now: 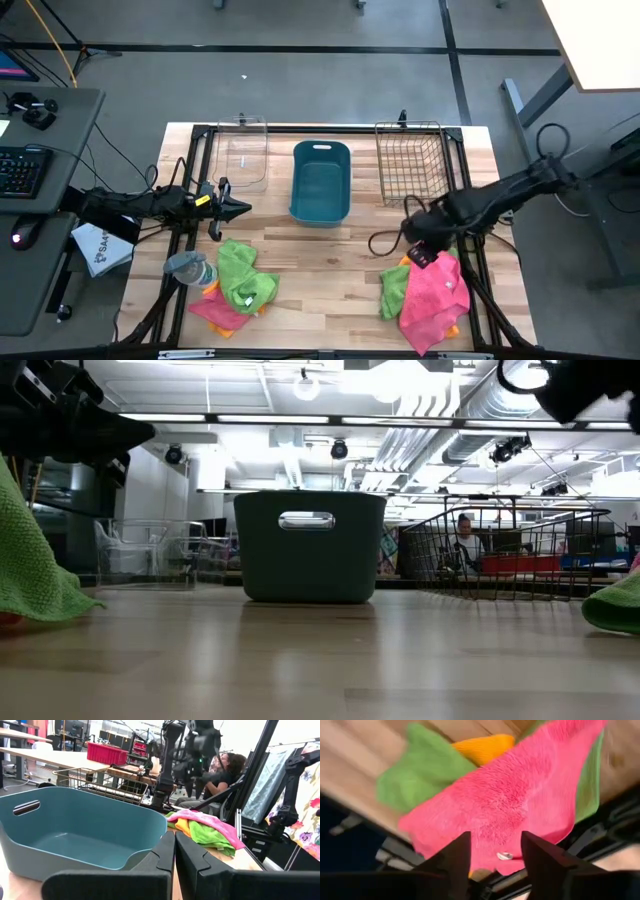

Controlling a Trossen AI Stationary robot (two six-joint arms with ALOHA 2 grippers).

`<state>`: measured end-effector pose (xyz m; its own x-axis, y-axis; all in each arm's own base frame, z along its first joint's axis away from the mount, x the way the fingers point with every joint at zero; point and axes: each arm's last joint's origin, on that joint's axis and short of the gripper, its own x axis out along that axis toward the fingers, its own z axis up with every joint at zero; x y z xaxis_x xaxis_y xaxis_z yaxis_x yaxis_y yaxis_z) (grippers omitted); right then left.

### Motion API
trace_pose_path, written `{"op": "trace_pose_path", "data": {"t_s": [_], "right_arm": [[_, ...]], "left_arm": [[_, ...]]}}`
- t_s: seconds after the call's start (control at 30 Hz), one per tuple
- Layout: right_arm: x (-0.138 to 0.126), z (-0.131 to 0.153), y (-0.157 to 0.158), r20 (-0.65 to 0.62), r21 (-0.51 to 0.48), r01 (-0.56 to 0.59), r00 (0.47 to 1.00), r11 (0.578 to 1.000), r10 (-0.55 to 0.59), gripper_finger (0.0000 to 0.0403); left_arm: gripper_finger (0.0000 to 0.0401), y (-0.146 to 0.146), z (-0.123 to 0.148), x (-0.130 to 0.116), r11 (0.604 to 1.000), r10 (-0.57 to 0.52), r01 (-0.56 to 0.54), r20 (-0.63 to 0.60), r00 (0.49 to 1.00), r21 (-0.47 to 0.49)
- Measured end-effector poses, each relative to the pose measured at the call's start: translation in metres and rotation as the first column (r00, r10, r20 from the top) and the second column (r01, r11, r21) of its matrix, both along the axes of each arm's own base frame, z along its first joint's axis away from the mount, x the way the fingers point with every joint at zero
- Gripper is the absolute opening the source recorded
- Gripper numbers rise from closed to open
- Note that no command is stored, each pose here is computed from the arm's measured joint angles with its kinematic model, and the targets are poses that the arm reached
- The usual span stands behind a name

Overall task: Sort microfiber towel by color & place in baskets
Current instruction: Put the right pink microfiber cloth into the wire basket

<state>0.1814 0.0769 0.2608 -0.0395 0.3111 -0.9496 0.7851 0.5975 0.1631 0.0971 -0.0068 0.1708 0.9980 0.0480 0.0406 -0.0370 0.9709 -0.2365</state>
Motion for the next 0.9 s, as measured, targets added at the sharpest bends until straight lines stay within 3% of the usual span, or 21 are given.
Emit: {"op": "trace_pose_path", "data": {"t_s": [0.2, 0.43, 0.73, 0.9], "right_arm": [[0.012, -0.020, 0.013, -0.137, -0.073, 0.190, 0.971, 0.979, -0.198, 0.0208], [0.035, -0.038, 0.024, -0.125, -0.071, 0.349, 0.926, 0.934, -0.355, 0.0209], [0.050, -0.069, 0.030, -0.211, -0.152, 0.363, 0.897, 0.919, -0.389, 0.0209], [0.051, -0.077, 0.037, -0.222, -0.165, 0.315, 0.912, 0.935, -0.346, 0.0208]], "left_arm": [[0.0000, 0.000, 0.000, 0.000, 1.000, 0.000, 0.000, 0.000, 1.000, 0.000], [0.0000, 0.000, 0.000, 0.000, 1.000, 0.000, 0.000, 0.000, 1.000, 0.000], [0.0000, 0.000, 0.000, 0.000, 1.000, 0.000, 0.000, 0.000, 1.000, 0.000], [0.0000, 0.000, 0.000, 0.000, 1.000, 0.000, 0.000, 0.000, 1.000, 0.000]]}}
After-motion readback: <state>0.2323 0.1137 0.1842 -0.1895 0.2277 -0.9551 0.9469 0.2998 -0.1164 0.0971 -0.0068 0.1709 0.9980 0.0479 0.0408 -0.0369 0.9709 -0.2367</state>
